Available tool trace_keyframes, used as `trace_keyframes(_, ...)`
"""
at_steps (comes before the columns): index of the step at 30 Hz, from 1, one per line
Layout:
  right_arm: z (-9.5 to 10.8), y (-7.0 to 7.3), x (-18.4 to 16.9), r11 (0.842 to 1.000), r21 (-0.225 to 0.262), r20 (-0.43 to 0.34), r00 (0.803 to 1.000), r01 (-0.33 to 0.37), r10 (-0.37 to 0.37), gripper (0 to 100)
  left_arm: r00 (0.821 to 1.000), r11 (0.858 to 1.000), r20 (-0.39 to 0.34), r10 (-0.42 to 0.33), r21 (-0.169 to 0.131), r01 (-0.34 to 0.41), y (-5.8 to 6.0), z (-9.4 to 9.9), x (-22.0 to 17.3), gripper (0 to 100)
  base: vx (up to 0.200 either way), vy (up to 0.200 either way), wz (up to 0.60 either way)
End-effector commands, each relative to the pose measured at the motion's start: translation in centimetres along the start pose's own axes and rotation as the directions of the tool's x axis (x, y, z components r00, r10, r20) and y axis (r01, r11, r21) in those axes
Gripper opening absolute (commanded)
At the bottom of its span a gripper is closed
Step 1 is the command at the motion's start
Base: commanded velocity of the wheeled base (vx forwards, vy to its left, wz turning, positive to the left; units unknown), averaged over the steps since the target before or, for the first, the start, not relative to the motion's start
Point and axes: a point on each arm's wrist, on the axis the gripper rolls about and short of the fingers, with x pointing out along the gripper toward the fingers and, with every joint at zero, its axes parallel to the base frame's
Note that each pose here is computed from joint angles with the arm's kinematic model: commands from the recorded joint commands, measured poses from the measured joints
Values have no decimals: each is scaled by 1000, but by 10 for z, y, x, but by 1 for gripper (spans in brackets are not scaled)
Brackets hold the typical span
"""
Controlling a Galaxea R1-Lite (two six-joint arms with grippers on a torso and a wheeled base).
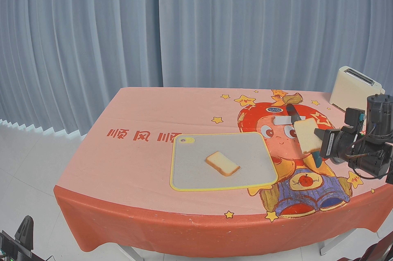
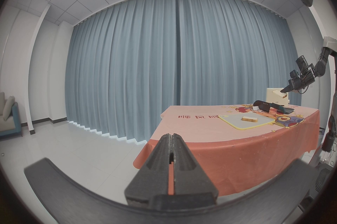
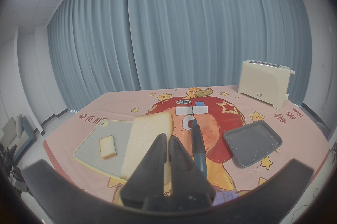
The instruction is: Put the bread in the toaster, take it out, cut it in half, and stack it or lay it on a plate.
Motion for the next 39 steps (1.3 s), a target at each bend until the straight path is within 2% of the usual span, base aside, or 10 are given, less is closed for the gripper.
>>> trace_keyframes(1, 0, 0, 0, 1000, 0, 0, 1000, 0, 0, 0, 1000, 1000, -17, 1, 0, -1, 0, -5, 1, 0, 0, 0, 0)
trace_keyframes(13, -2, 0, 0, 1000, -3, -9, 1000, -1, 1, 0, 1000, 1000, -15, 1, -4, -1, 0, -5, 1, 0, 0, -200, 0)
trace_keyframes(27, -4, 0, 1, 1000, -7, -14, 1000, 1, -1, 0, 1000, 1000, -15, 1, -4, -1, 0, -5, 1, 0, 0, 0, 0)
trace_keyframes(39, -4, -6, 3, 1000, -15, -21, 1000, 22, -22, 0, 1000, 1000, -17, -1, -2, 0, 0, -5, 1, 0, 0, 0, 0)
